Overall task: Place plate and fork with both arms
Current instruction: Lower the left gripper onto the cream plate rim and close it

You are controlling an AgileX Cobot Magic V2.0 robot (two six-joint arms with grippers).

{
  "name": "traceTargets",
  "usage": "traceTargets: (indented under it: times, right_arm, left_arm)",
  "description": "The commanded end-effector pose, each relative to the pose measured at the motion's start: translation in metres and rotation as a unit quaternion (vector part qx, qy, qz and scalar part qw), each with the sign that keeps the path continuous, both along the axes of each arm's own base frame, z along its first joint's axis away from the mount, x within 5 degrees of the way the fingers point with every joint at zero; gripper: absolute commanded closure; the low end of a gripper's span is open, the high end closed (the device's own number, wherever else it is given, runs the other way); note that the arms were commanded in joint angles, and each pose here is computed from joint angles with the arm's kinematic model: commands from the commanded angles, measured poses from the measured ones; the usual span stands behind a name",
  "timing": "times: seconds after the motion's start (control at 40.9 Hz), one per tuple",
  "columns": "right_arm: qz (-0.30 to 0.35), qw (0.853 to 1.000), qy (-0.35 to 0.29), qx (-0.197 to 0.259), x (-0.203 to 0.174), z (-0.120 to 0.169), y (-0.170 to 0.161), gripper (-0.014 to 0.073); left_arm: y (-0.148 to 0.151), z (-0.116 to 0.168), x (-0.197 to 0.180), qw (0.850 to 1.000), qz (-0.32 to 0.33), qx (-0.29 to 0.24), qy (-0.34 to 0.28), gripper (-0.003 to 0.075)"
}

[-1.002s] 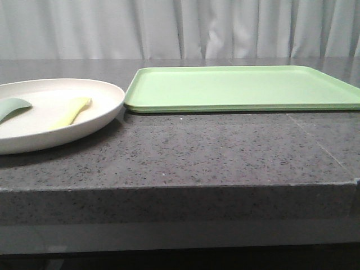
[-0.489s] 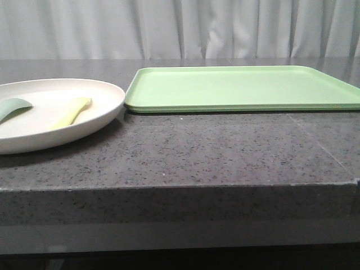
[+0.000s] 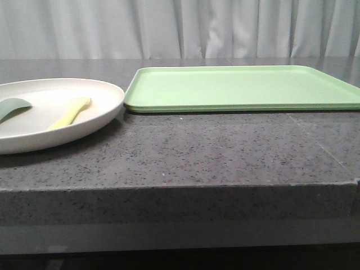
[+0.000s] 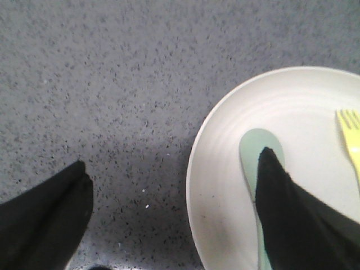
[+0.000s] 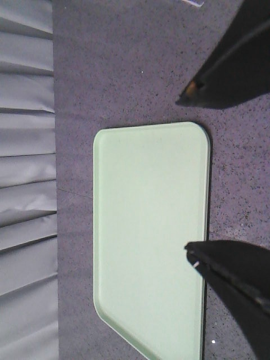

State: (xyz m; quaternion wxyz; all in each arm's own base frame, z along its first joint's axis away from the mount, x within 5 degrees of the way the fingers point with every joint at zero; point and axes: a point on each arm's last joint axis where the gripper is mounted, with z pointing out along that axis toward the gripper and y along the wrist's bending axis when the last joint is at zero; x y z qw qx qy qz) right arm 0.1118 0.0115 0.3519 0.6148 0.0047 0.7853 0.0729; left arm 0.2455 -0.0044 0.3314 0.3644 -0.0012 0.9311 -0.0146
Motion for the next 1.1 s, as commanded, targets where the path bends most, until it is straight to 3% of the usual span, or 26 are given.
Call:
traceTargets:
  times: [0.0,0.293,0.489,0.904,1.076]
  right_arm:
    - [-0.004,0.999,-0.048,0.001,0.001,0.017,-0.001,0.007]
    - [-0.004,0.999,-0.048,0.001,0.001,0.017,-0.001,0.007]
    - [-0.004,0.999,-0.048,0.001,0.001,0.017,-0.001,0.007]
    - [-0.004,0.999,-0.048,0.001,0.001,0.017,-0.001,0.007]
    - [-0.004,0.999,-0.047,0.001,0.001,0.017,-0.001,0.007]
  left_arm:
    - [0.0,0.007,0.013,1.0,0.001,-0.002,-0.002,0.0145]
    - [-0.001,-0.031,0.053,0.998,0.002,-0.006,0.07,0.0148]
    - [-0.002,-0.048,0.062,0.995,0.004,-0.013,0.097,0.0199]
    - [-0.002,-0.053,0.059,0.992,0.003,-0.015,0.128,0.0391]
    - [-0.004,-0.053,0.059,0.991,0.005,-0.026,0.128,0.0553]
